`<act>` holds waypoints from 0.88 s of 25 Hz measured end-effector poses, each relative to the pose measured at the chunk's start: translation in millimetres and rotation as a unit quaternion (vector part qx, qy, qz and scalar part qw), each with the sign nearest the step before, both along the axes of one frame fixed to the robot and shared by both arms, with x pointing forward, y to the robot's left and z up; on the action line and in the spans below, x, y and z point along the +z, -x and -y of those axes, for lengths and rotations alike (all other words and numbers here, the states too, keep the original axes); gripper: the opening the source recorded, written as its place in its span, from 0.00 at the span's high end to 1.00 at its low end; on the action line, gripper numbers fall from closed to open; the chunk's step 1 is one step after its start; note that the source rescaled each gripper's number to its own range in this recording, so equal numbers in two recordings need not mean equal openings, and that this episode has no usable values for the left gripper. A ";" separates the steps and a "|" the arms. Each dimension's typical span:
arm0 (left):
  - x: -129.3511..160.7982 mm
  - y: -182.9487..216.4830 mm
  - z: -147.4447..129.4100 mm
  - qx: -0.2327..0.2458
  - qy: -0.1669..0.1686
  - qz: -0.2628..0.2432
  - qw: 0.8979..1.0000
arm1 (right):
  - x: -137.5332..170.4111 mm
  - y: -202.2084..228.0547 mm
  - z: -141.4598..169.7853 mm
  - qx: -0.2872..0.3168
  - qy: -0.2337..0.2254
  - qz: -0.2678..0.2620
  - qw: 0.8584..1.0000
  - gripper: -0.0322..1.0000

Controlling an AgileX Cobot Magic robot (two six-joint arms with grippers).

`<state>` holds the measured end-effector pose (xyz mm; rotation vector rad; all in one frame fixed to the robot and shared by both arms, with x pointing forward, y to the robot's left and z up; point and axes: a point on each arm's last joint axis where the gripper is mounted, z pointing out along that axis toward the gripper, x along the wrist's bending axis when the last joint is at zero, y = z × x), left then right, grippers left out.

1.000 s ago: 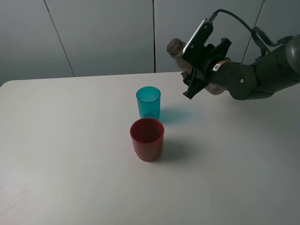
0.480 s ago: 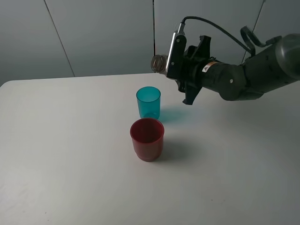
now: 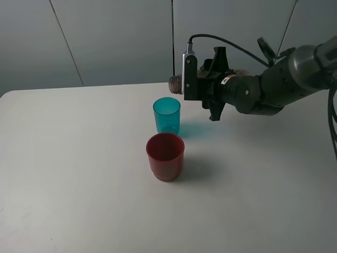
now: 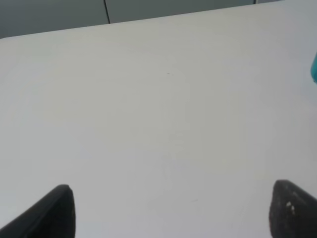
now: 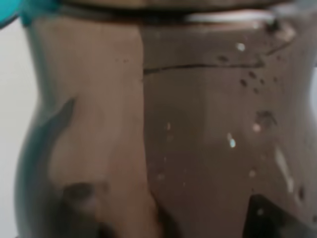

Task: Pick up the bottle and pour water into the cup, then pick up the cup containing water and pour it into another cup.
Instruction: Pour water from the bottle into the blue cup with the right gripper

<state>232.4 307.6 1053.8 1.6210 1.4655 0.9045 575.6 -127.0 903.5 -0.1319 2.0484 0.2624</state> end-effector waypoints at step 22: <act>0.0 0.0 -0.1 0.000 -0.001 0.000 1.000 | 5.0 -9.8 -6.4 0.043 0.075 0.040 0.995 0.97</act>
